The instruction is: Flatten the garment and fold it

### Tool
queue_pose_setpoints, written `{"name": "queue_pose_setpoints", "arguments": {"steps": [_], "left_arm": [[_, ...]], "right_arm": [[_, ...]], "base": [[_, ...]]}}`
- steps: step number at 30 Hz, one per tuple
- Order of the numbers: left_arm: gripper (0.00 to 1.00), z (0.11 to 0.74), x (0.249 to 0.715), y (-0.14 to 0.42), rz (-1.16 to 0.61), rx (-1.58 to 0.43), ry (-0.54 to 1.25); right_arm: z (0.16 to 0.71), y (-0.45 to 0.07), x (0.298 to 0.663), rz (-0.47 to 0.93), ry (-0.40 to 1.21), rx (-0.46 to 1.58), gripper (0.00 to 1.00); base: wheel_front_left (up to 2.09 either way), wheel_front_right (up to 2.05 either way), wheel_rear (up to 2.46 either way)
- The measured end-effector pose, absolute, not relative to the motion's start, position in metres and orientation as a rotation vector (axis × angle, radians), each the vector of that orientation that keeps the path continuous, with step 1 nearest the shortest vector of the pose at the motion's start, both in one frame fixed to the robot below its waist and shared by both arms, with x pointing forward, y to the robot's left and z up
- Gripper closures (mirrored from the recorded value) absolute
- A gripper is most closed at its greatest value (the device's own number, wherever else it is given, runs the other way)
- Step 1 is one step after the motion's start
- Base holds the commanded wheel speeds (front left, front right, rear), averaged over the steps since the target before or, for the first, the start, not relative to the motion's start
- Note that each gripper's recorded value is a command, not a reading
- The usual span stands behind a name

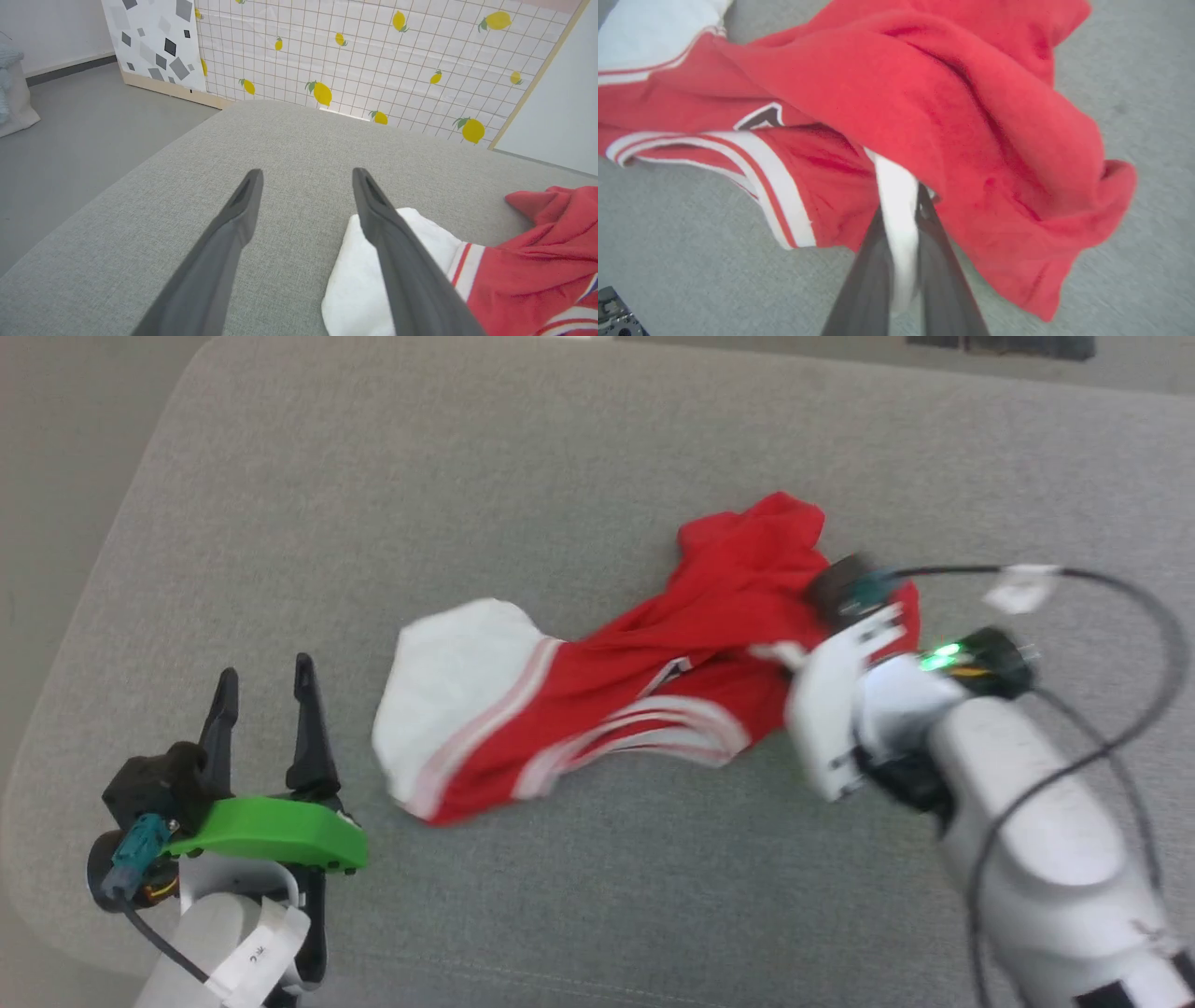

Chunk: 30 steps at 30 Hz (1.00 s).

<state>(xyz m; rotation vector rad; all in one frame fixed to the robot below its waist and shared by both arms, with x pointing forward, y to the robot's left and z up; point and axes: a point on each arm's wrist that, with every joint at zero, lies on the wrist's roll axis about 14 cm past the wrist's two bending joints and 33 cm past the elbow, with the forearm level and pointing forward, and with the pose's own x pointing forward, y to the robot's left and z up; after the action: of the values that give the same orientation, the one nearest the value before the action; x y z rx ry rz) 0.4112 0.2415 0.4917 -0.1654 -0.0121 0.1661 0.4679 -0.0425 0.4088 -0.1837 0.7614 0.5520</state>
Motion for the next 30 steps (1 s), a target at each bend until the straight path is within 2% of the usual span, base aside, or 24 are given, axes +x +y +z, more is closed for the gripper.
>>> {"name": "queue_pose_setpoints", "arguments": {"steps": [4,7,13,17,19,21,23,30], "left_arm": [[0.0,0.497,0.411,0.237,0.146,-0.162,-0.021],[0.0,0.503,0.411,0.231,0.128,-0.168,-0.03],[0.0,0.512,0.415,0.218,0.089,-0.176,-0.051],[0.0,0.512,0.416,0.216,0.078,-0.181,-0.043],[0.0,0.511,0.415,0.215,0.076,-0.181,-0.039],[0.0,0.51,0.415,0.213,0.072,-0.183,-0.036],[0.0,0.51,0.413,0.212,0.069,-0.184,-0.033],[0.0,0.515,0.408,0.207,0.055,-0.192,-0.036]], "right_arm": [[0.443,-0.099,0.484,0.392,0.664,-0.1,1.0],[0.447,-0.151,0.477,0.243,0.657,-0.028,1.0],[0.406,-0.226,0.418,-0.002,0.797,0.093,1.0],[0.366,-0.229,0.369,-0.065,0.937,0.173,1.0],[0.368,-0.229,0.369,-0.077,0.92,0.192,1.0],[0.373,-0.229,0.372,-0.084,0.876,0.209,0.0],[0.381,-0.23,0.375,-0.091,0.816,0.233,0.0],[0.45,-0.263,0.392,-0.178,0.433,0.322,0.0]], "base": [[0.0,0.0,0.0],[0.0,0.0,0.0],[0.0,0.0,0.0],[0.0,0.0,0.0],[0.0,0.0,0.0],[0.0,0.0,0.0],[0.0,0.0,0.0],[0.0,0.0,0.0]]}}
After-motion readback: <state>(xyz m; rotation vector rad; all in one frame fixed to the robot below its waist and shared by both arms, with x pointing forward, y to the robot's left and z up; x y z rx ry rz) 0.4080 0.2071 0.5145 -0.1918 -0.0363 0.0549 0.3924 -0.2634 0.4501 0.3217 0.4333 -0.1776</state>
